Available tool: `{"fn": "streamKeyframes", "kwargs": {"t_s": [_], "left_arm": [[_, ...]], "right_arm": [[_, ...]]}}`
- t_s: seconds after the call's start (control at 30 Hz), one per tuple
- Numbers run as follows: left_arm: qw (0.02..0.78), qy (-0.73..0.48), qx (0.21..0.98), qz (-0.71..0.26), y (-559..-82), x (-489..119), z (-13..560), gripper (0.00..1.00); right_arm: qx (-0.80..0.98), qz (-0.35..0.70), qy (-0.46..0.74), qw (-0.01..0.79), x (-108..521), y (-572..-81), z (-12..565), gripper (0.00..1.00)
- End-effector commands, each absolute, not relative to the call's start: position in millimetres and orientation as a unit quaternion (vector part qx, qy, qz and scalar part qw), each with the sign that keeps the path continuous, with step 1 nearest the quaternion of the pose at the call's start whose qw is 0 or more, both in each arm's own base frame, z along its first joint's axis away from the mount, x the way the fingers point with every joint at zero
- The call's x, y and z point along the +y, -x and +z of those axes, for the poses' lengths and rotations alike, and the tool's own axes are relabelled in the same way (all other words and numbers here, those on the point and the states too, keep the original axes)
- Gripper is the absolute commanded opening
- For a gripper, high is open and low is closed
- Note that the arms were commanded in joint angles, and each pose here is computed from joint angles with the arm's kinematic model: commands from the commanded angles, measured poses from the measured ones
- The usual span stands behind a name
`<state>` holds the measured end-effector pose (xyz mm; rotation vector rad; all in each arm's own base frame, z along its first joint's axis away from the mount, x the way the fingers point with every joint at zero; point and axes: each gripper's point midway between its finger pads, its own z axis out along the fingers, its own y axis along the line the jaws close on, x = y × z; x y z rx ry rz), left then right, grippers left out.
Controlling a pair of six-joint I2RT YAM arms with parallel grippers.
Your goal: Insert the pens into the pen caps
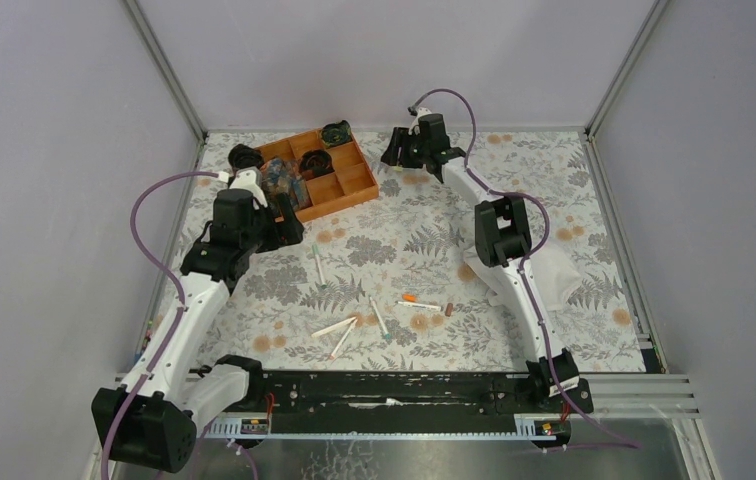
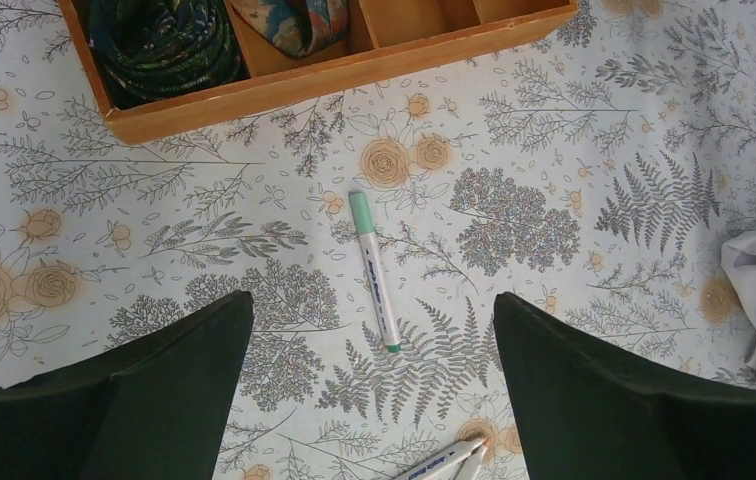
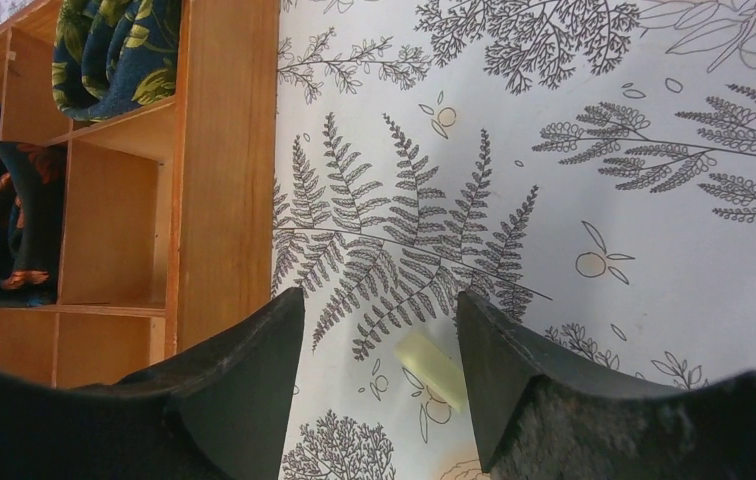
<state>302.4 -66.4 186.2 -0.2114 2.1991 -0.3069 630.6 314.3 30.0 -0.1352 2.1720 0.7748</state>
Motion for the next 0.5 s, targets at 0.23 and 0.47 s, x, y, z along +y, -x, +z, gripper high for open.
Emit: {"fn": "streamKeyframes", "kwargs": {"t_s": [0.23, 0.47], "left_arm": [[0.443, 0.086, 0.885, -0.111, -299, -58, 180, 0.90], [0.442, 0.086, 0.884, -0.122, -297, -61, 176, 0.90]], "right_arm": [[0.854, 0.351, 0.082, 0.376, 321, -616, 47, 0.63], [0.860, 0.346, 0.109, 0.359, 315, -592, 57, 0.61]]}}
